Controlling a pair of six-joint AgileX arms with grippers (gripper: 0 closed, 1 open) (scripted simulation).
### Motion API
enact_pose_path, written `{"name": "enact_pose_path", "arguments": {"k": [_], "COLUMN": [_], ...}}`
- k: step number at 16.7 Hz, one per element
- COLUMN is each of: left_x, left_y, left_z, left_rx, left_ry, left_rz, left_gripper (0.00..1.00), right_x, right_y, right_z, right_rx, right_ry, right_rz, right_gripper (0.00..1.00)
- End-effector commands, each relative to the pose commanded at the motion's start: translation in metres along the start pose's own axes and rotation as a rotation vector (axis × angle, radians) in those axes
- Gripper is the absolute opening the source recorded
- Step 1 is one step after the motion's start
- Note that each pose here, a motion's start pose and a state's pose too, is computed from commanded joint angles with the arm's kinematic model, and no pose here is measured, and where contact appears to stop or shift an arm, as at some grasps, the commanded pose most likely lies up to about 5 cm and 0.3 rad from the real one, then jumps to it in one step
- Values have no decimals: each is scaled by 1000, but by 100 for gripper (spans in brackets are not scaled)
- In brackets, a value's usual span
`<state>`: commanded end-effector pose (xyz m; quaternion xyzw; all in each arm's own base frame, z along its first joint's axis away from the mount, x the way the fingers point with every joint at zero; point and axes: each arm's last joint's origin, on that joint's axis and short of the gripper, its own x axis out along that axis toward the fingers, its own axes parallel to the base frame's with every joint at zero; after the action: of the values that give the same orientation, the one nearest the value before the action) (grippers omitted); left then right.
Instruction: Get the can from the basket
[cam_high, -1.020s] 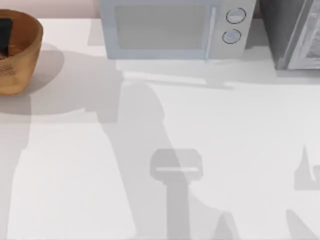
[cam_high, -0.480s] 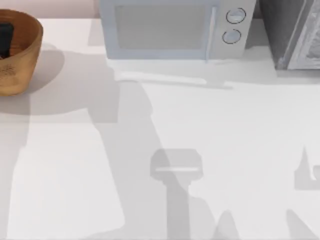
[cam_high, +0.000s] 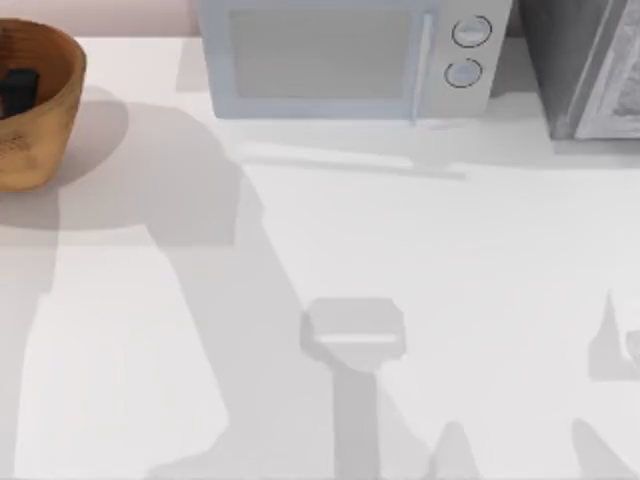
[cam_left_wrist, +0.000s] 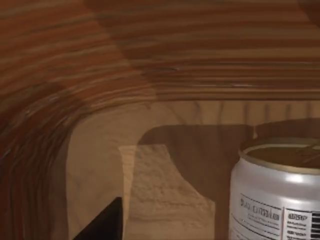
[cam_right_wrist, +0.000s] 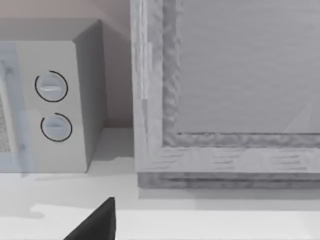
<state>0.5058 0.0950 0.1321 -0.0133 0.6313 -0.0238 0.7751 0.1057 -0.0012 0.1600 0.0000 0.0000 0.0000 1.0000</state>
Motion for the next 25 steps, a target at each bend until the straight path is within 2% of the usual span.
{"name": "enact_pose_path", "arguments": {"k": [3, 16, 24, 25], "left_x": [0, 0, 0, -19], "left_y": [0, 0, 0, 0], "left_z": [0, 0, 0, 2], "left_rx": [0, 0, 0, -3], "left_ry": [0, 0, 0, -35], "left_rz": [0, 0, 0, 10], "left_gripper": [100, 2, 0, 0], "right_x": [0, 0, 0, 0], "right_y": [0, 0, 0, 0], "right_z": [0, 0, 0, 0], "right_rx": [0, 0, 0, 0], "right_ry": [0, 0, 0, 0], "right_rz": [0, 0, 0, 0], "right_gripper": [100, 100, 100, 100]}}
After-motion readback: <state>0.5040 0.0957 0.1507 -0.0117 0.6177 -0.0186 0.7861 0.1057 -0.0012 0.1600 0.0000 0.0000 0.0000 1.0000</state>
